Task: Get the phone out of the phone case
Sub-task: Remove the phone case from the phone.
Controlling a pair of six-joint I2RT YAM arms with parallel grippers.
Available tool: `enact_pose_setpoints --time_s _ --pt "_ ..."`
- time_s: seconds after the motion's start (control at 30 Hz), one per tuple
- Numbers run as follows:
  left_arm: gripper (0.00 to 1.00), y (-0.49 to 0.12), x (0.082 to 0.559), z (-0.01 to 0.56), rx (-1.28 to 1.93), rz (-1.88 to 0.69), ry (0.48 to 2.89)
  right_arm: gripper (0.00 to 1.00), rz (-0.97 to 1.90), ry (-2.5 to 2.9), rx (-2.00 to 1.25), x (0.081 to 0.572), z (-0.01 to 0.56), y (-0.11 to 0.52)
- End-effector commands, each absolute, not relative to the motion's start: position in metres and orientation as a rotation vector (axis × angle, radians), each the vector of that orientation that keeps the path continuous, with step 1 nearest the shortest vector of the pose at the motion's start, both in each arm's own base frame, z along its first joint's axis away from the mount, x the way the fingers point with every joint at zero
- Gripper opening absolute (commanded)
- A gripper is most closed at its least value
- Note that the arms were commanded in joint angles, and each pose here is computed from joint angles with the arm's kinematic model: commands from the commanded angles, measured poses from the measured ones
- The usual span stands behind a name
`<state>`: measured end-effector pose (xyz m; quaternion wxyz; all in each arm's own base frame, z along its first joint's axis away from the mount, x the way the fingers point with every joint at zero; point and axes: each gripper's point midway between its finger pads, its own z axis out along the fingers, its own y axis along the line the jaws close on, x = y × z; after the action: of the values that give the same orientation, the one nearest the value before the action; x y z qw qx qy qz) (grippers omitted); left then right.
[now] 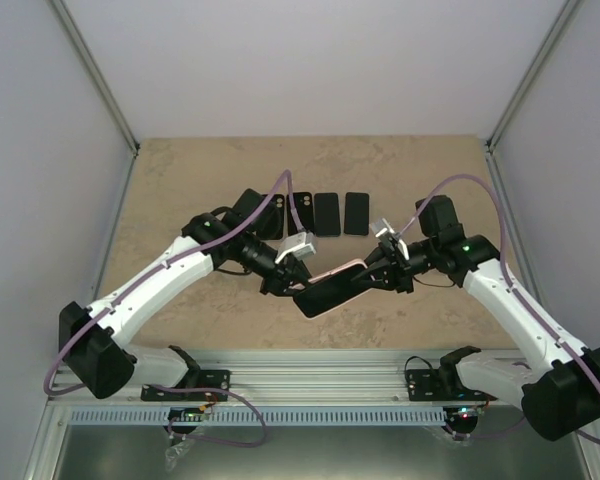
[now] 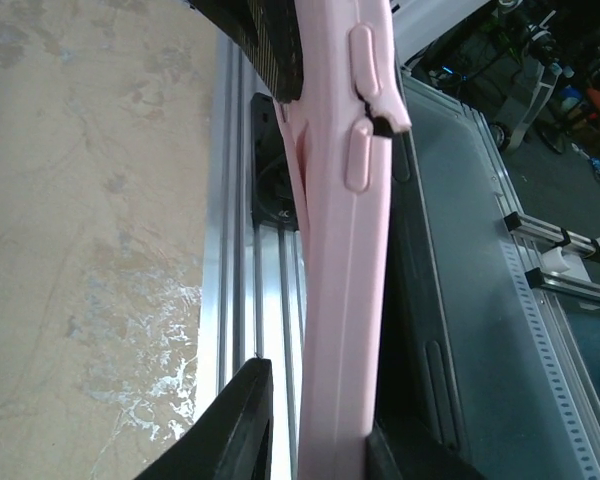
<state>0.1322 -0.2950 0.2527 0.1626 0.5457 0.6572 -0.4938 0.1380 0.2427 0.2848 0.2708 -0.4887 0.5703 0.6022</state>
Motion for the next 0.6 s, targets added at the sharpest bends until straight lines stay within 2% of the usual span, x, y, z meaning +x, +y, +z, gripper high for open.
enact_pose_setpoints --time_s 0.0,0.57 --pt "0.2 -0.316 0.134 0.265 1.58 -1.446 1.761 0.01 1.674 1.292 -1.425 0.123 0.319 0.249" --pt "0.21 -0.332 0.127 0.265 1.646 -1.452 1.751 0.01 1.712 1.343 -1.473 0.117 0.301 0.265"
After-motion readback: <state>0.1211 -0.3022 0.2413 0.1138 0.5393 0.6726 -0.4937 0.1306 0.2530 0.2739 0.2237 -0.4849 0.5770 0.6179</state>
